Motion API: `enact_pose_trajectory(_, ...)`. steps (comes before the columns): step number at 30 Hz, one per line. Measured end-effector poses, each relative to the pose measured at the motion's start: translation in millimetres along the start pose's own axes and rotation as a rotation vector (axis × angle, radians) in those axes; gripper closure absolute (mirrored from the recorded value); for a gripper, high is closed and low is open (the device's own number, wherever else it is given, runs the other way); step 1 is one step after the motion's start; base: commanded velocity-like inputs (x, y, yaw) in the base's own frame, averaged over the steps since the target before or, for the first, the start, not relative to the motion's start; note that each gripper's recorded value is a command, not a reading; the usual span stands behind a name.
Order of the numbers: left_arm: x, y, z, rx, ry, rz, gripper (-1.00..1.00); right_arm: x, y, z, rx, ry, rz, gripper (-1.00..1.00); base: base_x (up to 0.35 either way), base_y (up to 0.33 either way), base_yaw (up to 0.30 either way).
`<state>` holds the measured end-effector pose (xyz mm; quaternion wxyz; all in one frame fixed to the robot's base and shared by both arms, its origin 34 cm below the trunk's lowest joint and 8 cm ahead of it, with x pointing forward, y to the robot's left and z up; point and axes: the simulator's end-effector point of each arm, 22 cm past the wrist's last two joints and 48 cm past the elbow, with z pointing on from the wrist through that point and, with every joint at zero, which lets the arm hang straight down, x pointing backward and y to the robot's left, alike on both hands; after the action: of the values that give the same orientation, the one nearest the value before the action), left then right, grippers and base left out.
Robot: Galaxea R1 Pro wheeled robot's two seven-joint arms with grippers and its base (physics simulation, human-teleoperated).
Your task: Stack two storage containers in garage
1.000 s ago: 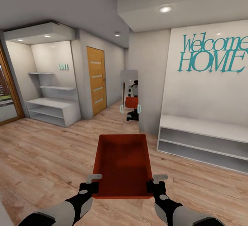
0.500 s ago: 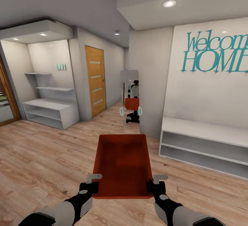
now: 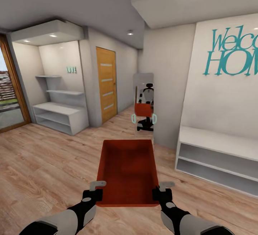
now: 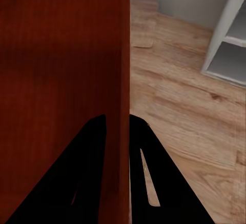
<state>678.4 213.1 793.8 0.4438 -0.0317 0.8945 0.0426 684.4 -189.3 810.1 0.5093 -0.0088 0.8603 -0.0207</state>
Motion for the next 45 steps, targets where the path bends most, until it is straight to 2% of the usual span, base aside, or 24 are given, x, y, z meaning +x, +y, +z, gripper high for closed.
enact_pose_trajectory(14,-0.1,0.0,0.0,0.000,0.000,0.001,1.00,0.2,0.0,-0.1,0.000,0.000,0.001,1.00,0.322,0.000,0.279)
enact_pose_trajectory(39,0.0,0.1,0.1,0.000,0.000,0.001,1.00,0.1,0.0,-0.1,0.001,0.000,0.000,1.00,0.322,0.000,0.008)
enact_pose_trajectory(45,0.1,0.1,0.0,0.000,0.000,0.000,1.00,0.1,0.1,0.0,0.000,0.001,0.000,1.00,0.321,0.000,0.185)
